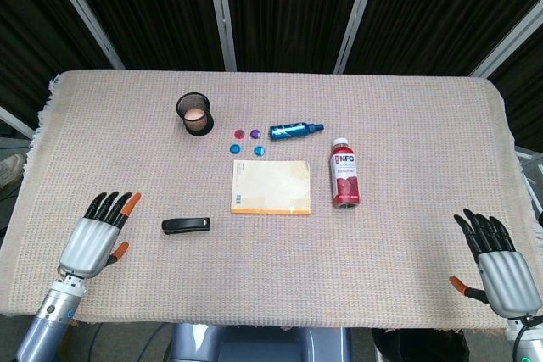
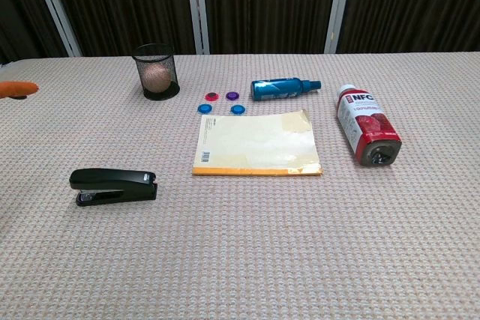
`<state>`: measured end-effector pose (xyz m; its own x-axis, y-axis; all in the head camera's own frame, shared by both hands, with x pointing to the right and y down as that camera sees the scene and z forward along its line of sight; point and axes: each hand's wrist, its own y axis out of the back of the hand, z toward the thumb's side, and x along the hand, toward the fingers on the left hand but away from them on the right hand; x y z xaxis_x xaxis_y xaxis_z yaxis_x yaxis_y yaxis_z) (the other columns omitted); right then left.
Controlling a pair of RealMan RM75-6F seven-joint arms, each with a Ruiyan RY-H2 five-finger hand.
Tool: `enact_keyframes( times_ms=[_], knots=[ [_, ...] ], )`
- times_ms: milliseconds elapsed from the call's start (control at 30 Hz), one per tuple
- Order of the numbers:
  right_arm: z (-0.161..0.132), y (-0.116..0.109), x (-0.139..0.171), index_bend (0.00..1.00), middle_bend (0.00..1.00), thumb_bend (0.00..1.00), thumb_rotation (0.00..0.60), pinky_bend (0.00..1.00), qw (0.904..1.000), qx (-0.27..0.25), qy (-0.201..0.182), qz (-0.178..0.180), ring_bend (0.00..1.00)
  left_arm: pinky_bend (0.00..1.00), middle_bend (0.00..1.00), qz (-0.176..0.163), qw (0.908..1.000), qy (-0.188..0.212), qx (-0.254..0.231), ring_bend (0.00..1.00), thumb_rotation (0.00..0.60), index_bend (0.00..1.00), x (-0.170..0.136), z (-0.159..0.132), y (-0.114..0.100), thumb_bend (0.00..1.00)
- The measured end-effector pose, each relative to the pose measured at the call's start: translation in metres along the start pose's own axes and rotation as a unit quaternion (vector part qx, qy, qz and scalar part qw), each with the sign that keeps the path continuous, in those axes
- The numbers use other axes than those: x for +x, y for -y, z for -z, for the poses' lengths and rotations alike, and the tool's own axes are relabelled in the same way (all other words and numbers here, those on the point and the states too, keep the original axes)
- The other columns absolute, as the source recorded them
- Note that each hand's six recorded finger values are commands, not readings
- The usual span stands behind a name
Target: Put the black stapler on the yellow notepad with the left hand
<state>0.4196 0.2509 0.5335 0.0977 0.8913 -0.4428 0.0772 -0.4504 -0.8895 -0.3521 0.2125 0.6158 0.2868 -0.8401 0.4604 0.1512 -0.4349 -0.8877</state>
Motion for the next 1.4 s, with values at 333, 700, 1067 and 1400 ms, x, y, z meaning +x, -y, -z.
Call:
enact_keyframes(
  times_ms=[333, 700, 1067, 1400],
  knots=[
    [0.003, -0.003, -0.002, 0.0, 0.0, 0.08, 0.6, 0.0, 1.0, -0.007, 0.001, 0.002, 0.0, 0.24, 0.2, 0.009, 0.9989, 0.046, -0.006, 0.18, 0.6, 0.13, 0.037, -0.034, 0.026, 0.27],
    [0.009, -0.007, -0.011, 0.0, 0.0, 0.08, 0.6, 0.0, 0.9997, -0.021, 0.007, 0.0, 0.0, 0.25, 0.21, 0.033, 0.9974, 0.063, 0.003, 0.19, 0.6, 0.16, 0.067, -0.061, 0.047, 0.27],
    [0.013, -0.012, -0.016, 0.0, 0.0, 0.08, 0.6, 0.0, 0.9994, -0.033, 0.007, 0.001, 0.0, 0.41, 0.37, 0.051, 0.9958, 0.075, 0.005, 0.32, 0.6, 0.4, 0.086, -0.082, 0.062, 0.3],
    [0.016, -0.014, -0.019, 0.0, 0.0, 0.09, 0.6, 0.0, 0.9992, -0.038, 0.009, 0.001, 0.0, 0.57, 0.57, 0.034, 0.9957, 0.084, -0.017, 0.51, 0.6, 0.61, 0.098, -0.095, 0.056, 0.32]
  ],
)
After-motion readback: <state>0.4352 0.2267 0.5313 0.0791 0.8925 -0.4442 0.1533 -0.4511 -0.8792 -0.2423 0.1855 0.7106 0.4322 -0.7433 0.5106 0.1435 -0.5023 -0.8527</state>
